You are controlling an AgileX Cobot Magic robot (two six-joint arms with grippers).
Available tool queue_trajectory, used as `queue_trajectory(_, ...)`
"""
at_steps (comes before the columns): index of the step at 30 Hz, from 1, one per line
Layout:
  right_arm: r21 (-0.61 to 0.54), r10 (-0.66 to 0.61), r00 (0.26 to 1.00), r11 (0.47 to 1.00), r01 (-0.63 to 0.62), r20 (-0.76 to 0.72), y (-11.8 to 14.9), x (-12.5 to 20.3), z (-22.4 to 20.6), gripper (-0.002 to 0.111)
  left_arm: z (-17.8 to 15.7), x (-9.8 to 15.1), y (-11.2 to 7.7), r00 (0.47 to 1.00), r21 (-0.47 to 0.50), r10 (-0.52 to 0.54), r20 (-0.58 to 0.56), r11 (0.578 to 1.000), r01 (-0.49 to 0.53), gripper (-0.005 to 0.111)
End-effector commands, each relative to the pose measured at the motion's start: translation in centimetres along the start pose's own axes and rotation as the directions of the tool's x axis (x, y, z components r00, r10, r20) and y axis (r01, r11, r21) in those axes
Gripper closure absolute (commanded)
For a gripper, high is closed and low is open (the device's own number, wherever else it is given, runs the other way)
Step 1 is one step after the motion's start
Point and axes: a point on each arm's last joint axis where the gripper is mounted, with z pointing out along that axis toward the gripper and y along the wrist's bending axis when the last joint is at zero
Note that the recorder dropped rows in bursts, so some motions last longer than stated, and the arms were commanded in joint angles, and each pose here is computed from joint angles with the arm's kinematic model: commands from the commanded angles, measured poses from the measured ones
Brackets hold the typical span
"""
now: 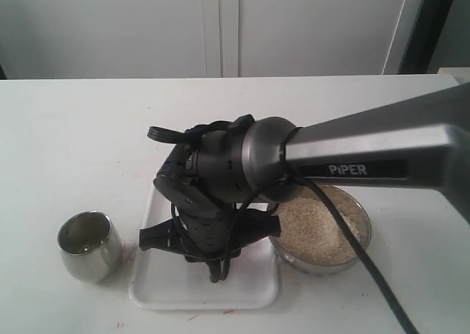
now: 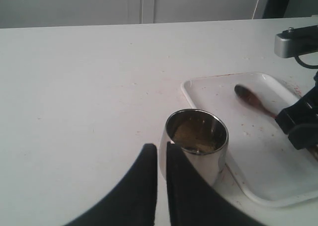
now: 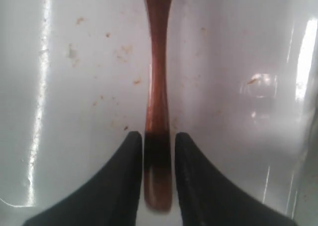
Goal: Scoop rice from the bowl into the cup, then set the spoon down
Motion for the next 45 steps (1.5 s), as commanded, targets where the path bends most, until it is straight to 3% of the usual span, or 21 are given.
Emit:
queue_trajectory(1,-0.006,-0.002,1.000,1.000,0.002,0.010,-0.1,-0.4,-0.1,0.083,0.0,-0.2,-0.1,1.000,0.009,-0.006,0.008,1.000,0.006,0.092)
queue_trajectory(9,-0.023,-0.010,1.000,1.000,0.011,0.026,-0.1,-0.6,-1.1,0.083,0.0,-0.2,-0.1,1.000,0.009,-0.006,0.008,1.000,0.006,0.092)
queue_trajectory(16,-0.100,-0.189,0.975,0.974,0.202,0.120,0.6,0.5,-6.2,0.083,0.0,-0.2,-0.1,1.000,0.009,-0.006,0.008,1.000,0.006,0.092)
queue_trajectory(21,-0.080,-0.330,0.917,0.932,0.354,0.222,0.3,2.4,-10.1,0.083,0.0,-0.2,-0.1,1.000,0.009,-0.006,0.008,1.000,0.006,0.092)
queue_trajectory(29,0.024,-0.410,0.851,0.904,0.426,0.327,-5.4,4.7,-14.6,0.083,0.0,-0.2,-0.1,1.000,0.009,-0.006,0.008,1.000,0.006,0.092)
queue_trajectory(37,-0.056,-0.425,0.768,0.859,0.510,0.479,-11.0,9.3,-19.8,0.083,0.0,-0.2,-0.1,1.000,0.009,-0.006,0.008,1.000,0.006,0.092)
queue_trajectory(45,-0.140,-0.343,0.742,0.853,0.503,0.576,-16.5,12.2,-21.5,0.083,0.0,-0.2,-0.1,1.000,0.009,-0.006,0.008,1.000,0.006,0.092)
